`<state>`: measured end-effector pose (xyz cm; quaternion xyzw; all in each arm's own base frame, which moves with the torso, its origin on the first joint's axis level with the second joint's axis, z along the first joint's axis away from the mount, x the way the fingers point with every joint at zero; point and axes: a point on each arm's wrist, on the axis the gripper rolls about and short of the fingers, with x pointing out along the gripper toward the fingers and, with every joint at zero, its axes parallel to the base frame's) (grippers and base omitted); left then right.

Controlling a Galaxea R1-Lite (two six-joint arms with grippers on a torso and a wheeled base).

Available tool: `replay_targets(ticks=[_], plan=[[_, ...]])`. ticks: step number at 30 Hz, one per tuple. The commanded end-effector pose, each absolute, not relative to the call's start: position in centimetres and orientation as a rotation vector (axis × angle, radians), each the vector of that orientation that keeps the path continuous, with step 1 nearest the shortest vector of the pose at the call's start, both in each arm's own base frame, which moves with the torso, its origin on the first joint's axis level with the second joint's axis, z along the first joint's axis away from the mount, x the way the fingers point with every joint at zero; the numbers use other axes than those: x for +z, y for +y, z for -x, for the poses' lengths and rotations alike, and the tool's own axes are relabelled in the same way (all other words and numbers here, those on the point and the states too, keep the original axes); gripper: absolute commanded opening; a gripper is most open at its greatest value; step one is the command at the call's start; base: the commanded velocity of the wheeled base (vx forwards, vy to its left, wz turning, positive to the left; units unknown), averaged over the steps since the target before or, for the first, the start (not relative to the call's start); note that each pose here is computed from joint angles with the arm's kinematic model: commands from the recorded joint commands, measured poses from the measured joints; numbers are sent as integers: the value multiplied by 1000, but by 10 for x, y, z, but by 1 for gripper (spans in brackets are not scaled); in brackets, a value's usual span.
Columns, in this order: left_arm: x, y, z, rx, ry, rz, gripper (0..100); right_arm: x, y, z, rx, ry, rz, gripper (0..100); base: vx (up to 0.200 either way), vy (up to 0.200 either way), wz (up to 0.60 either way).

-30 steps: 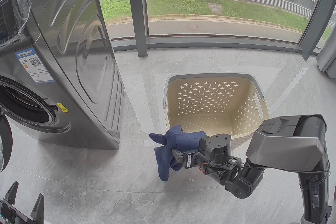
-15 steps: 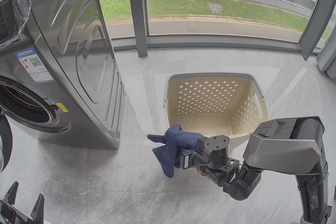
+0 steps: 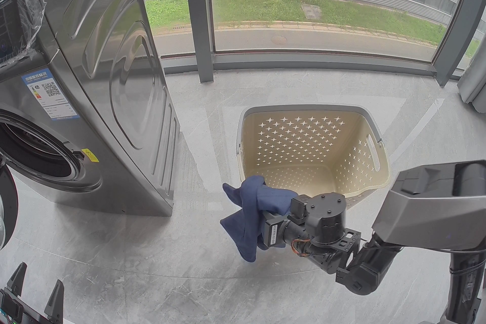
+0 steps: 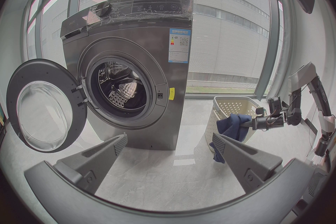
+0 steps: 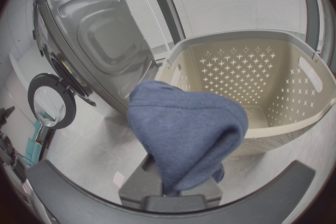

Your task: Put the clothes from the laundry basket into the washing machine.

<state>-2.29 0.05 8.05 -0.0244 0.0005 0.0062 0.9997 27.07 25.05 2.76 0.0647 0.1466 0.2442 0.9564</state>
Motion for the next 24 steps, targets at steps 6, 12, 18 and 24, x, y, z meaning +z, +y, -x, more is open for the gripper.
replay_targets(ticks=[6, 12, 18, 24], plan=[[76, 1, 23, 12, 1, 49, 100, 128, 208, -203, 642, 129, -219, 0, 0, 0, 0], [76, 1, 23, 12, 0, 51, 100, 161, 181, -182, 682, 29, -245, 0, 0, 0, 0], [76, 1, 23, 14, 0, 48, 100, 184, 174, -175, 697, -73, -235, 0, 0, 0, 0], [76, 1, 23, 14, 0, 49, 100, 198, 168, -179, 677, -147, -260, 0, -67, 0, 0]])
